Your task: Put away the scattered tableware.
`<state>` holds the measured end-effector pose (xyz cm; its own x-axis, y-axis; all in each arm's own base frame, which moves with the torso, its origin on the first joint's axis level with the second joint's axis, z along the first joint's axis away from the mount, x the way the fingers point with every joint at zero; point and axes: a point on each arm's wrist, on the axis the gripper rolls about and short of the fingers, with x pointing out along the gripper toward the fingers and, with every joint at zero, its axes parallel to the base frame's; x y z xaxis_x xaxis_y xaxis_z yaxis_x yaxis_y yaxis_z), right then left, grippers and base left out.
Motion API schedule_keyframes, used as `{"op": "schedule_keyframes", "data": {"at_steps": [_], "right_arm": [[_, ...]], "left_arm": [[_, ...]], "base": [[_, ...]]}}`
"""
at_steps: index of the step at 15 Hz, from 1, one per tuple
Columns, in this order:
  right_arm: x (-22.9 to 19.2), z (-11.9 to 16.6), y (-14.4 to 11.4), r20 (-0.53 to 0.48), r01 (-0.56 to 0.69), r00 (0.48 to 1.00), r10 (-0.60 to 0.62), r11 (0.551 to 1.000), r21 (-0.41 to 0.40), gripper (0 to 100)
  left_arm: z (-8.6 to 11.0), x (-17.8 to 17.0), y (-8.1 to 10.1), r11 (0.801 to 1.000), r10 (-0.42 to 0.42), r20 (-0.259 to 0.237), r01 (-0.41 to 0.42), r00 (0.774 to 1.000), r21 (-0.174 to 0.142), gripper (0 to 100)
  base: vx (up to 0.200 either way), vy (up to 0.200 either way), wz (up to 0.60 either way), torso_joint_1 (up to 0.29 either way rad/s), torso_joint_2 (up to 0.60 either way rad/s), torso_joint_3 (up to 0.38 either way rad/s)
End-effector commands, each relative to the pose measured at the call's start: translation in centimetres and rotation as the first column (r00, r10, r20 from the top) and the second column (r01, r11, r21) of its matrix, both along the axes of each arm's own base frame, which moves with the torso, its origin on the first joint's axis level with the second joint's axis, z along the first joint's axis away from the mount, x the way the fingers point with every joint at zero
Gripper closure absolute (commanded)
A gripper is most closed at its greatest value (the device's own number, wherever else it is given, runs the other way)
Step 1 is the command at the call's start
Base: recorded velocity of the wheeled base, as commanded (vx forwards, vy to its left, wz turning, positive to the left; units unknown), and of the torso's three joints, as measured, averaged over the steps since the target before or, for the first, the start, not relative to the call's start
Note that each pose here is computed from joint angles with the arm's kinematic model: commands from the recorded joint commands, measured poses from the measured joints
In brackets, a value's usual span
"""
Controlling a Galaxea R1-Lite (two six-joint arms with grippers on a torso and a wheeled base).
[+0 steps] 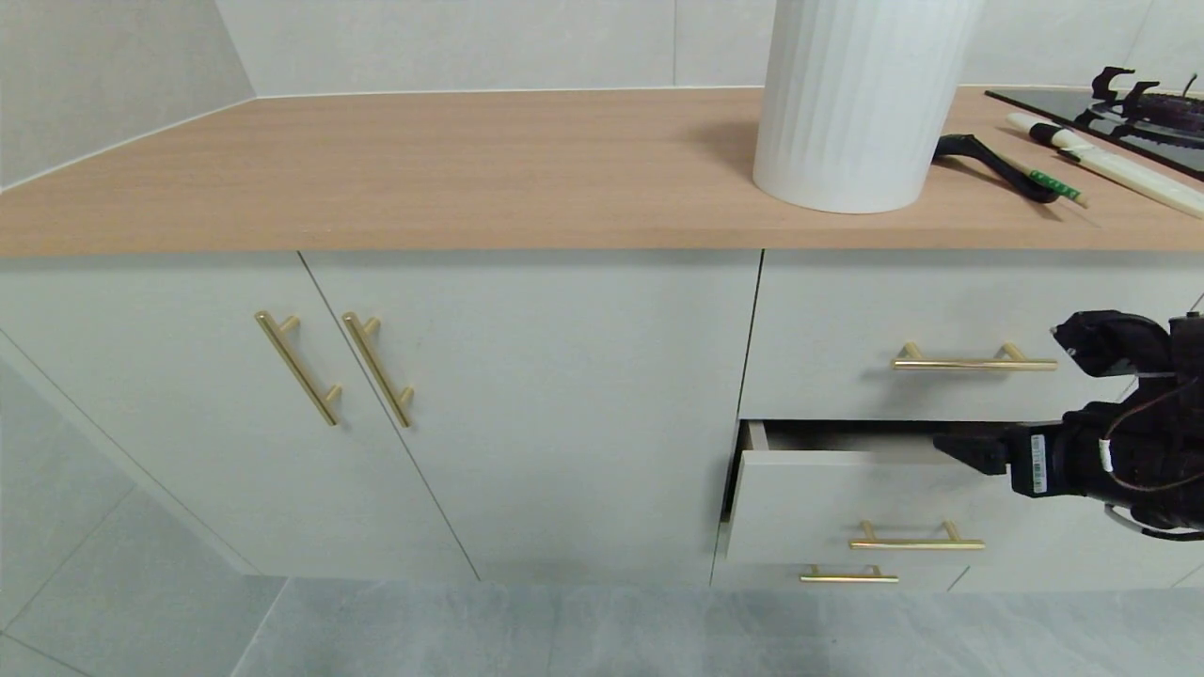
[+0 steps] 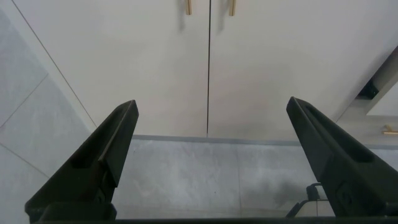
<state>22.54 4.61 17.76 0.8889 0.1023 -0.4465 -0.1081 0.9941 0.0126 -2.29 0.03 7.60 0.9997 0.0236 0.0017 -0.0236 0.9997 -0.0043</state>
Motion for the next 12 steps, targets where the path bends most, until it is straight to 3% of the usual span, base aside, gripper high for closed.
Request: {"op": "schedule_keyframes", "data": {"at_steps": [1, 6, 12], "right_arm": [[1.1, -2.1, 0.3, -0.018, 0.018, 1.0, -0.018, 1.0, -0.001, 0], [4.5, -6.8, 1.2, -0.006, 0.083, 0.996, -0.084, 0.996, -0.04, 0], [5.7, -8.4, 1.4, 0.037, 0.115, 0.993, -0.114, 0.992, -0.04, 0]], "left_arm": [[0.0, 0.0, 0.0, 1.0, 0.001, -0.002, -0.001, 1.0, 0.0, 0], [0.0, 0.0, 0.0, 1.0, 0.001, -0.002, -0.001, 1.0, 0.0, 0], [0.0, 0.0, 0.0, 1.0, 0.001, -0.002, -0.001, 1.0, 0.0, 0]], "base": [[0.0, 0.0, 0.0, 0.0, 0.0, 0.0], [0.0, 0.0, 0.0, 0.0, 0.0, 0.0], [0.0, 0.0, 0.0, 0.0, 0.0, 0.0]]}}
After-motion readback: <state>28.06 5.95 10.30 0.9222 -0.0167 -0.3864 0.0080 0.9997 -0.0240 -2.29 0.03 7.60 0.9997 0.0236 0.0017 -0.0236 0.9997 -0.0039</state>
